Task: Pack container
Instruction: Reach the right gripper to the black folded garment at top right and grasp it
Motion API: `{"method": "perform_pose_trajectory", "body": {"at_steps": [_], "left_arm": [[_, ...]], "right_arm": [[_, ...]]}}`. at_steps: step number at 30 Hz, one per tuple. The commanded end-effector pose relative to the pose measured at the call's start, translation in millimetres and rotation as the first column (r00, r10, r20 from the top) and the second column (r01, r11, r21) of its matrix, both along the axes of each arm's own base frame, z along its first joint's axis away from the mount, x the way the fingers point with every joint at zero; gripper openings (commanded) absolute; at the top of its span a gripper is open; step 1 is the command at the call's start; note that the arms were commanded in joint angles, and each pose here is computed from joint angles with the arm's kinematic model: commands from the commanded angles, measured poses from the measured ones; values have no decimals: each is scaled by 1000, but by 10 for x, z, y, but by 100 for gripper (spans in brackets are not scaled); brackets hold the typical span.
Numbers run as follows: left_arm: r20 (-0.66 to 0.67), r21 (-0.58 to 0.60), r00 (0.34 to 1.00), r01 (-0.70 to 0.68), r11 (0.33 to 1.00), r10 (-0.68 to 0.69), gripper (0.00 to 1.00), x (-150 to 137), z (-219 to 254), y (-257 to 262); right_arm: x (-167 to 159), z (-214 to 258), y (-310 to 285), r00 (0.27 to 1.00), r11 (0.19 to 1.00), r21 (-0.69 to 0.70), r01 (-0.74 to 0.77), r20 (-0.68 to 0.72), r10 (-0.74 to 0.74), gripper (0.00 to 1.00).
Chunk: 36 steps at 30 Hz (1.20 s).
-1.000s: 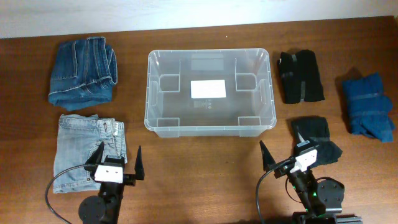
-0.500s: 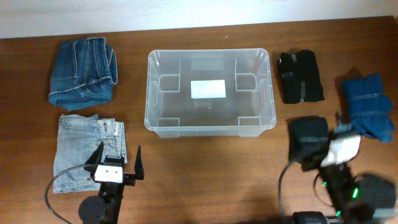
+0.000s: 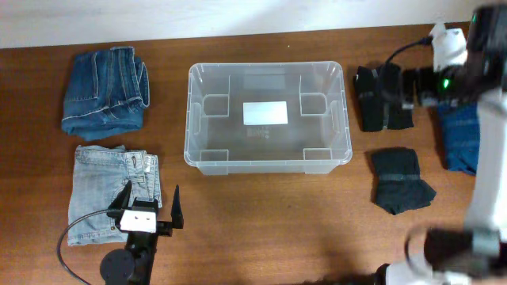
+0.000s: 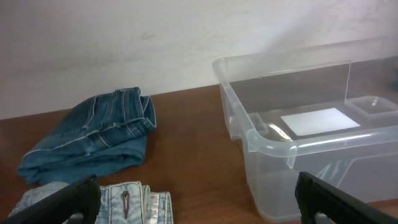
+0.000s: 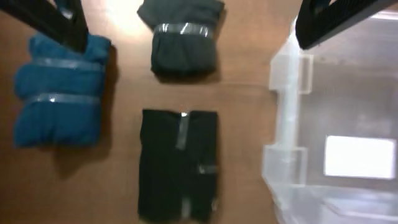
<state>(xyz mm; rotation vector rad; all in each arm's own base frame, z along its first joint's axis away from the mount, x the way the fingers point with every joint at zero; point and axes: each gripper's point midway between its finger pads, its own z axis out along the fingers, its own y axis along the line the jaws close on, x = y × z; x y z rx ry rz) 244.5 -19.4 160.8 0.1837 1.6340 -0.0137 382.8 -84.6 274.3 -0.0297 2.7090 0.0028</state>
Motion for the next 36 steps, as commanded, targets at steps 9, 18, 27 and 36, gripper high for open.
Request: {"method": "perform_pose_trajectory", "body": {"at_steps": [9,18,27,36], "left_arm": [[3,16,1000,-11,1000,11,99,1,-8,26],[3,16,1000,-12,1000,12,99,1,-9,27],[3,16,1000,-12,1000,12,99,1,-9,27],[3,16,1000,-12,1000,12,99,1,-9,27]], "right_arm": [[562,-985,-383,993,972,234,-12,-112,39,99],[681,-1752,-887,990,939,342,42,-139,6,99],[876,-2088,-843,995,901,432,-39,-63,74,99],[1054,-2160,-720,993,907,409,-95,-22,114,98]]}}
